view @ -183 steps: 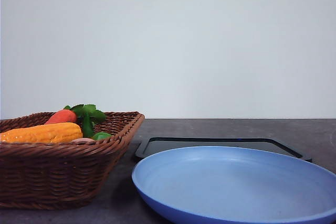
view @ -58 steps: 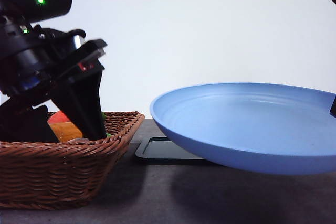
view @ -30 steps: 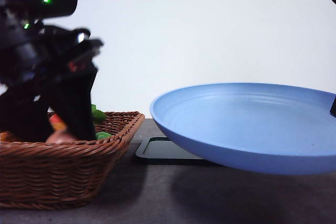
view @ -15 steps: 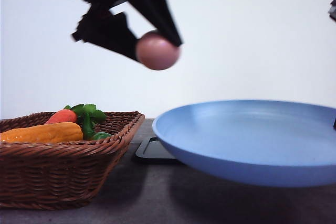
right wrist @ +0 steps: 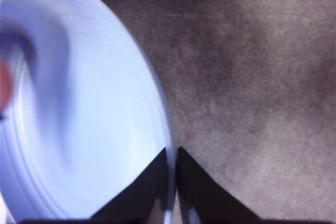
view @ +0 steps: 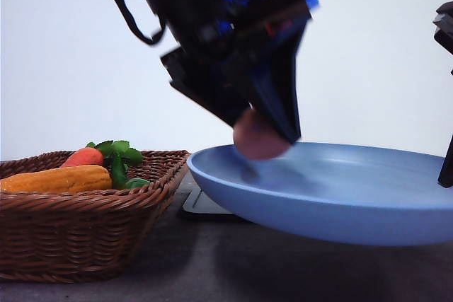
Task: Transfer egg from basket to plate and serve
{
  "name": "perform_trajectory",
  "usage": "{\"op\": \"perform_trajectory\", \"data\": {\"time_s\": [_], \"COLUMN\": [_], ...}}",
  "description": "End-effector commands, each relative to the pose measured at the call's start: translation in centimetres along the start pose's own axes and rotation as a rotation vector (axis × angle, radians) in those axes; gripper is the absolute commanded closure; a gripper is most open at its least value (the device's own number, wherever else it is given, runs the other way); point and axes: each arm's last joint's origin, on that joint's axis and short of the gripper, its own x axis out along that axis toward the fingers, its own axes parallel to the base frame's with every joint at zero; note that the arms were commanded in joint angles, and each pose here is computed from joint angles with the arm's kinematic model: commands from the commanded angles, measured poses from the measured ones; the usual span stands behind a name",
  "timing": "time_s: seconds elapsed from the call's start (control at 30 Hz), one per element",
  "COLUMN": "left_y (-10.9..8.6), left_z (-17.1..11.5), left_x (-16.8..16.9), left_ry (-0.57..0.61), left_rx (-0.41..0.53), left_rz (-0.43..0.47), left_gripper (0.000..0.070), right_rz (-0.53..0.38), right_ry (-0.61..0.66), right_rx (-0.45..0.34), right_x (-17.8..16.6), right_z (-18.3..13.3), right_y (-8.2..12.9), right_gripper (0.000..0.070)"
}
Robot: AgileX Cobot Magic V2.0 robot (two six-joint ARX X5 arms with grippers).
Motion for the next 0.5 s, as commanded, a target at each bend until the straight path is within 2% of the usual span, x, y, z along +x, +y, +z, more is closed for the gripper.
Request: {"op": "perform_trajectory", "data": {"time_s": [0.0,0.47], "left_y": [-0.3,-0.4], "left_z": [0.3,-0.2], "left_x": [0.5,1.9], "left_ry": [-0.004,0.043], "left_rx": [0.032,0.028], "left_rz": [-0.005,-0.007], "left_gripper": [0.0510,0.0498], "right_rz": [0.012,0.015], "right_ry": [-0.001,-0.008], "right_rx": [0.003,-0.002], "right_x": [0.1,0.1], "right_z": [0.2,0.3], "right_y": [0.1,0.1], "right_gripper": [0.0700,0.0700]}}
